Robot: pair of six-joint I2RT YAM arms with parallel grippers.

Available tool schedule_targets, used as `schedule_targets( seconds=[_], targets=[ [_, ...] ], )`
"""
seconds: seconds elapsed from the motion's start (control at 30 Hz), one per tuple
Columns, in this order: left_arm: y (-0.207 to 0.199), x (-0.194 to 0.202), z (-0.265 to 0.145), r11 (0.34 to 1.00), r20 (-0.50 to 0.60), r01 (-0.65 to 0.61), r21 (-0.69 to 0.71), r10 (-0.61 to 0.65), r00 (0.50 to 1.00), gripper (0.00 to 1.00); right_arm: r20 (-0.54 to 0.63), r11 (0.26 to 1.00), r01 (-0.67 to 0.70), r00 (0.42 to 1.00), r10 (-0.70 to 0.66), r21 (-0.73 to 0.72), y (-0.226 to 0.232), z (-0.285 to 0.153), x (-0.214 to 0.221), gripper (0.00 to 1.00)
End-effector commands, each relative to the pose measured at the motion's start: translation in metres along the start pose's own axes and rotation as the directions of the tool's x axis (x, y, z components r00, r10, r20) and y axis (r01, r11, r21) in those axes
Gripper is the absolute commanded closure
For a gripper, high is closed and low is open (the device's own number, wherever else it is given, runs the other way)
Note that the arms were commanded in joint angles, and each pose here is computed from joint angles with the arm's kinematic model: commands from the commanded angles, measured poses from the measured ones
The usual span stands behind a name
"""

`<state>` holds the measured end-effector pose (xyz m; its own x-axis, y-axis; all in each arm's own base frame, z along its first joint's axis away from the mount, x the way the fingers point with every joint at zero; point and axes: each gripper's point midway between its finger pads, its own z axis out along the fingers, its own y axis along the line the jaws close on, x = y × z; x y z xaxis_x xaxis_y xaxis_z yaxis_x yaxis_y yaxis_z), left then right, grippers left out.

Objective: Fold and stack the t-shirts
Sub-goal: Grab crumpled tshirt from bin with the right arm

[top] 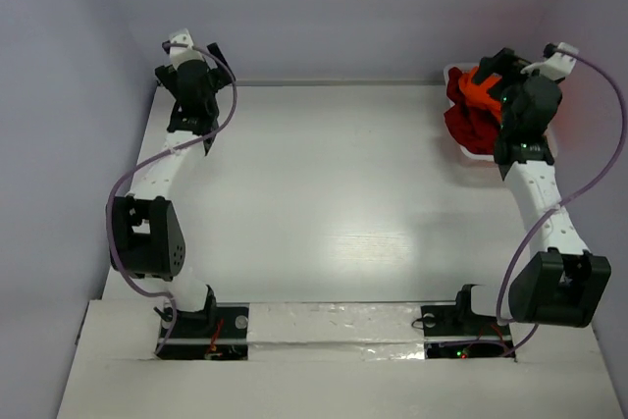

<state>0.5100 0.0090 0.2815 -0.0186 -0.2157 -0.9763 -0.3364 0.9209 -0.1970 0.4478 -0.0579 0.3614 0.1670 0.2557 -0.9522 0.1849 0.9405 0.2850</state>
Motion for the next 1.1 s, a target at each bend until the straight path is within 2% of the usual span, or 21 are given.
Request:
schedule_targets(
  seconds=[0.0, 0.03, 0.07, 0.1, 0.27, 0.33, 0.4, 0.43, 0.47, 0.5, 0.57, 0.67, 0.73, 0.87, 1.07],
  targets=[
    [-0.003, 0.046, -0.026, 0.998, -0.322, 0.051, 0.023, -0.041, 0.946, 0.01, -0.194, 0.947, -0.121, 0.964, 0.184, 0.299, -0.036, -0.014, 0.039, 0.0],
    [-0.019, 0.027, -0.027, 0.986, -0.278, 0.113, 0.121, -0.076, 0.958, 0.01, -0.185, 0.927, -0.134, 0.96, 0.209, 0.35, -0.043, -0.023, 0.036, 0.0],
    [-0.025, 0.016, -0.031, 0.97, -0.27, 0.159, 0.186, -0.105, 0.957, 0.01, -0.192, 0.942, -0.146, 0.959, 0.21, 0.303, -0.034, -0.024, 0.033, 0.0],
    [-0.049, 0.009, -0.047, 0.929, -0.315, 0.204, 0.309, -0.103, 0.944, 0.01, -0.183, 0.954, -0.153, 0.962, 0.204, 0.26, -0.026, -0.025, 0.022, 0.0],
    [-0.059, 0.005, -0.048, 0.93, -0.44, 0.211, 0.301, -0.061, 0.896, 0.01, -0.163, 0.927, -0.173, 0.957, 0.238, 0.334, -0.033, -0.019, 0.008, 0.0],
    [-0.074, 0.014, -0.05, 0.903, -0.499, 0.243, 0.354, -0.038, 0.866, 0.01, -0.27, 0.953, -0.113, 0.944, 0.191, 0.28, -0.025, -0.01, 0.025, 0.0],
    [-0.088, 0.022, -0.064, 0.851, -0.533, 0.294, 0.435, -0.019, 0.846, 0.01, -0.357, 0.946, -0.059, 0.917, 0.178, 0.319, -0.031, 0.003, 0.045, 0.0],
    [-0.097, 0.012, -0.065, 0.818, -0.506, 0.322, 0.477, -0.044, 0.862, 0.01, -0.379, 0.94, -0.037, 0.909, 0.172, 0.34, -0.035, 0.007, 0.05, 0.0],
    [-0.101, 0.011, -0.069, 0.799, -0.506, 0.337, 0.499, -0.048, 0.861, 0.01, -0.392, 0.931, -0.017, 0.904, 0.171, 0.365, -0.04, 0.011, 0.054, 0.07],
    [-0.105, 0.013, -0.072, 0.782, -0.513, 0.35, 0.516, -0.045, 0.857, 0.01, -0.401, 0.926, -0.01, 0.899, 0.174, 0.377, -0.039, 0.014, 0.05, 0.09],
    [-0.104, 0.019, -0.071, 0.79, -0.542, 0.354, 0.501, -0.033, 0.84, 0.01, -0.445, 0.923, 0.031, 0.882, 0.155, 0.384, -0.044, 0.026, 0.068, 0.0],
    [-0.101, 0.025, -0.07, 0.818, -0.57, 0.361, 0.448, -0.05, 0.82, 0.01, -0.483, 0.91, 0.065, 0.862, 0.155, 0.409, -0.053, 0.042, 0.079, 0.0],
    [-0.095, 0.027, -0.07, 0.839, -0.576, 0.352, 0.416, -0.057, 0.816, 0.01, -0.513, 0.894, 0.073, 0.838, 0.185, 0.442, -0.06, 0.044, 0.09, 0.08],
    [-0.088, 0.029, -0.07, 0.863, -0.587, 0.331, 0.381, -0.051, 0.808, 0.01, -0.471, 0.839, 0.025, 0.837, 0.28, 0.544, -0.089, 0.047, 0.089, 0.19],
    [-0.087, 0.028, -0.073, 0.863, -0.586, 0.328, 0.384, -0.047, 0.809, 0.01, -0.434, 0.79, 0.012, 0.841, 0.324, 0.613, -0.11, 0.043, 0.091, 0.28]
  ],
)
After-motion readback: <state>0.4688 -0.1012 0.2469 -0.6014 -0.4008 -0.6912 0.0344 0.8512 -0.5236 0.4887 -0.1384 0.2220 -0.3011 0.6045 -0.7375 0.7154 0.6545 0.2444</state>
